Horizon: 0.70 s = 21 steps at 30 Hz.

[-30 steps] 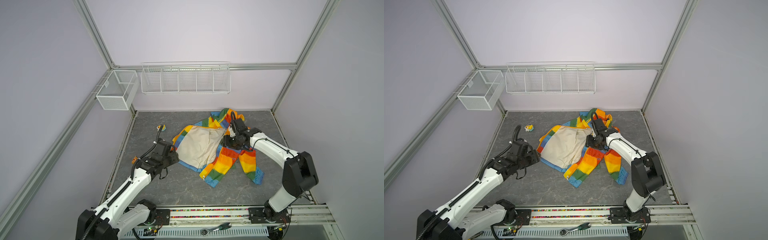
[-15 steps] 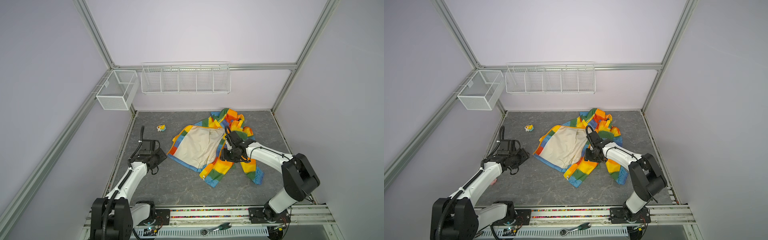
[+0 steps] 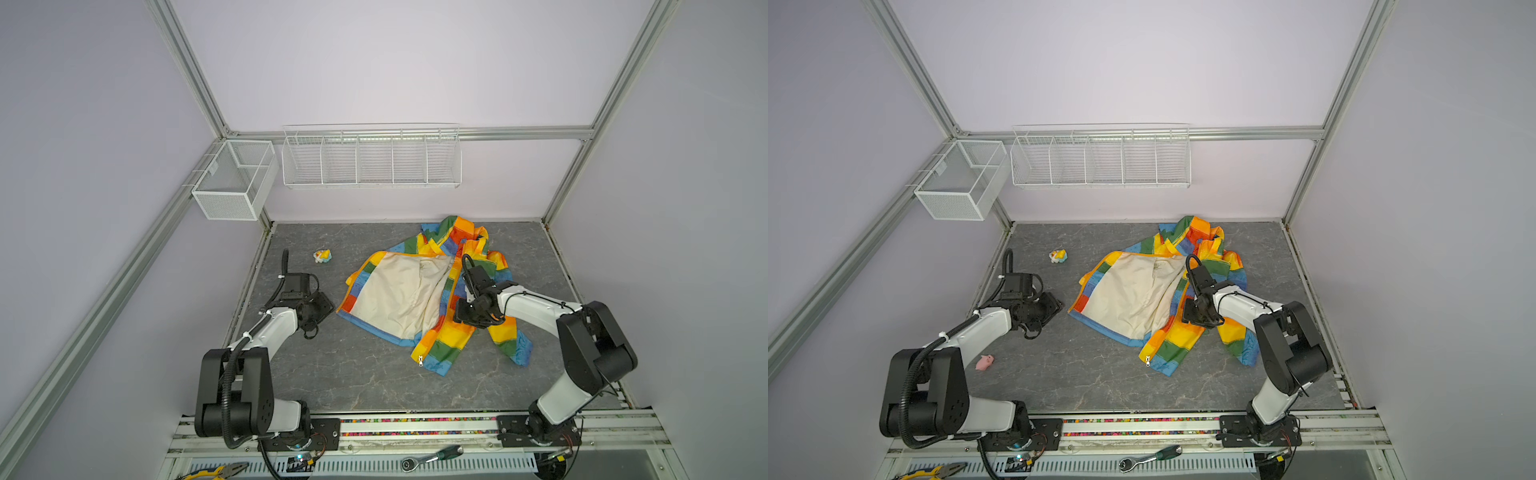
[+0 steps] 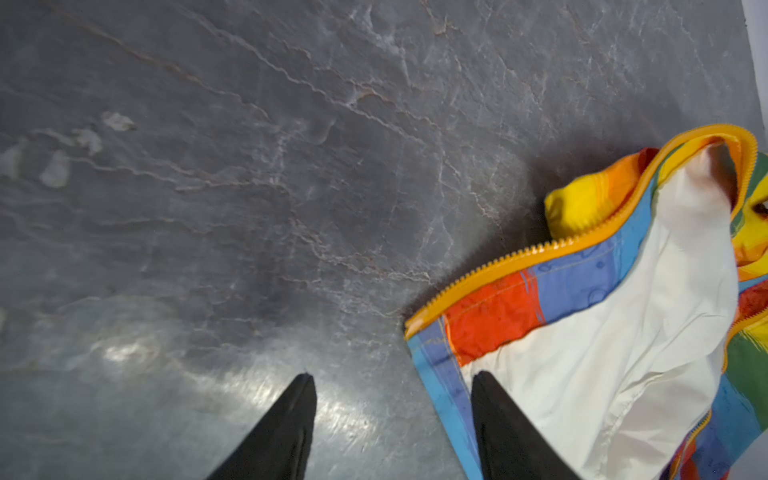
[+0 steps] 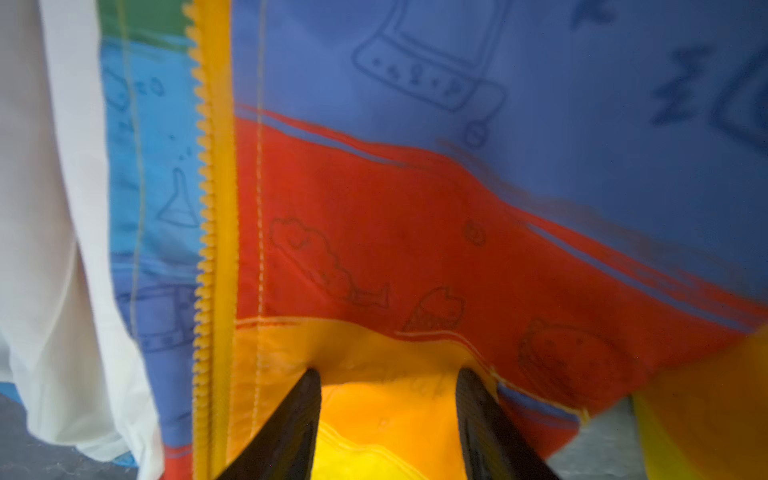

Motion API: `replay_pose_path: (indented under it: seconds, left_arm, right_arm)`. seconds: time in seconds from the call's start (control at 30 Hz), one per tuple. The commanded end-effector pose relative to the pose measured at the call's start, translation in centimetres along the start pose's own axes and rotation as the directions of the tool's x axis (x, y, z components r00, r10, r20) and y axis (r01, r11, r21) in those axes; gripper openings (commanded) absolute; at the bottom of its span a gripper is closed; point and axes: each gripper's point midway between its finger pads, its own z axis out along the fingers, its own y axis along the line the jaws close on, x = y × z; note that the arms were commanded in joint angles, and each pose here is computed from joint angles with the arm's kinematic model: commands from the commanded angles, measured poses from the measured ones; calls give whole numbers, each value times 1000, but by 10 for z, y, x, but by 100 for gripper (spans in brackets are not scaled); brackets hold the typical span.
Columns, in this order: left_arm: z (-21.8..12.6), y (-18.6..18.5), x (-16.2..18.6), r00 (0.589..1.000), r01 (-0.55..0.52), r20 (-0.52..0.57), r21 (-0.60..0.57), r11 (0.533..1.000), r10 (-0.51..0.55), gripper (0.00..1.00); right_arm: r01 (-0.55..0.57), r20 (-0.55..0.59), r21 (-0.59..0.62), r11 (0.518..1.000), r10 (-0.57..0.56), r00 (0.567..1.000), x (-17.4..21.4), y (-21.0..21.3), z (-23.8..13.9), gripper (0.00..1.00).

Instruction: Zip up the jacket

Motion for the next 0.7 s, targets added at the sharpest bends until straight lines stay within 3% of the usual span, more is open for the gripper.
replay_pose_path:
  seconds: [0.0, 0.33, 0.67]
  left_arm:
    - [1, -36, -17, 997, -70, 31, 155, 985, 66, 61]
    - [29, -69, -4, 974, -215, -4, 307, 927, 228, 60]
    - [57, -72, 9, 967, -223, -23, 391, 893, 252, 59]
  right_arm:
    - [-10, -20, 64, 998, 11, 1000, 6, -24, -3, 56]
    - [20, -12, -67, 998, -21, 1000, -8, 8, -22, 62]
    - [50, 0, -110, 993, -50, 999, -9, 18, -45, 63]
